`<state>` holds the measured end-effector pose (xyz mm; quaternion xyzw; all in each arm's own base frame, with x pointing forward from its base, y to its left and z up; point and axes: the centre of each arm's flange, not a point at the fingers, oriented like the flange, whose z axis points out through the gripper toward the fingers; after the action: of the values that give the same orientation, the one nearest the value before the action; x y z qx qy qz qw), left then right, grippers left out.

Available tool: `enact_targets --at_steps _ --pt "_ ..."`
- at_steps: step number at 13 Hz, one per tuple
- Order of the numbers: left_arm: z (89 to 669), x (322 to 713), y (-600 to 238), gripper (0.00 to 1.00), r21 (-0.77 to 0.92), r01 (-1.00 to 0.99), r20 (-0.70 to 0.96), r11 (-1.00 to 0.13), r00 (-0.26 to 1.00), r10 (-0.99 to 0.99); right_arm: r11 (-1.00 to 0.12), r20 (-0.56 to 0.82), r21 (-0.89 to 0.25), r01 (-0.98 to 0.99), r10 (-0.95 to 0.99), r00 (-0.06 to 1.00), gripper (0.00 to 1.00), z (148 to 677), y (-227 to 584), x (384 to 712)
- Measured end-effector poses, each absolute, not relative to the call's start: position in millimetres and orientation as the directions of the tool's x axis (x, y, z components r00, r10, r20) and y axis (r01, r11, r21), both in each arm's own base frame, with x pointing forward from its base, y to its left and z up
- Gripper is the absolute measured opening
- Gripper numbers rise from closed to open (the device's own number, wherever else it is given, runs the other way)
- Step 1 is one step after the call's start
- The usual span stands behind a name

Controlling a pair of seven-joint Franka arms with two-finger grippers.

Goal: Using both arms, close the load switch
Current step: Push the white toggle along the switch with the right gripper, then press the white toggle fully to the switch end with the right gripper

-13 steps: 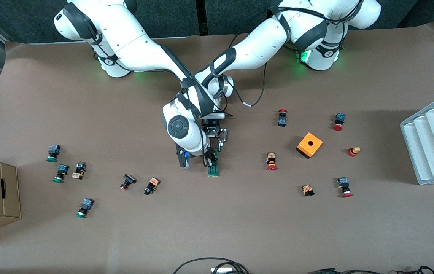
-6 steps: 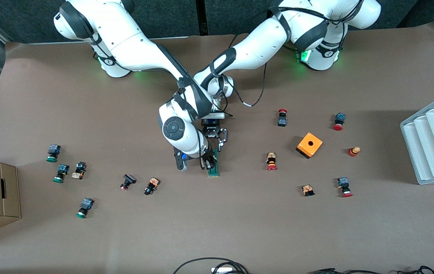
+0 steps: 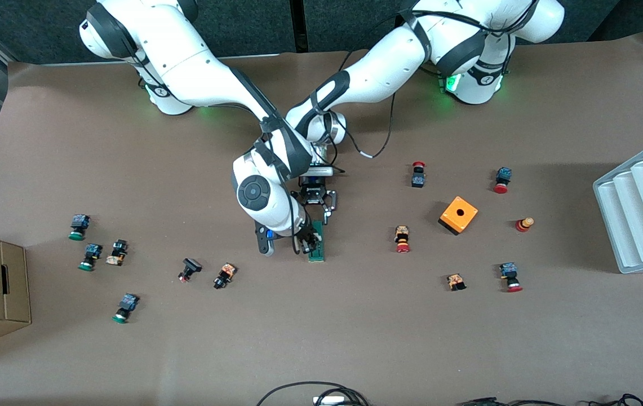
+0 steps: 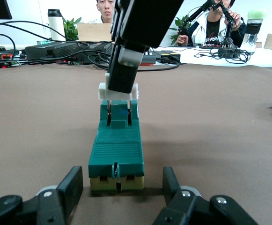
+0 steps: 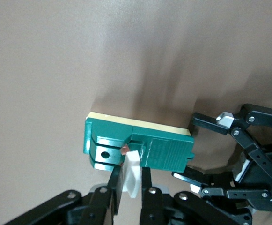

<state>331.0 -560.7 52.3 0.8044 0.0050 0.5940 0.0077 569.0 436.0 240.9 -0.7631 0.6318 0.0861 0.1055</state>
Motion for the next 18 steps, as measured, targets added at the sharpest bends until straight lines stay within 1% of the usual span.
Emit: enact_targets --at_steps 7,10,12,18 --pt "52 331 -561 0.76 0.018 -0.001 0.956 -1.000 0.294 0.017 -0.151 -0.286 -0.071 -0.986 -0.944 0.165 0.21 252 432 581" --pt "52 331 -561 0.76 0.018 -0.001 0.956 -1.000 0.294 0.017 -0.146 -0.286 -0.071 -0.987 -0.945 0.161 0.21 251 430 584" --pt "52 331 -561 0.76 0.018 -0.001 0.956 -1.000 0.294 0.017 -0.144 -0.285 -0.071 -0.987 -0.945 0.158 0.19 250 428 586" --pt "52 331 -561 0.76 0.019 -0.001 0.956 -1.000 0.294 0.017 -0.137 -0.287 -0.081 -0.987 -0.945 0.154 0.19 244 429 597"
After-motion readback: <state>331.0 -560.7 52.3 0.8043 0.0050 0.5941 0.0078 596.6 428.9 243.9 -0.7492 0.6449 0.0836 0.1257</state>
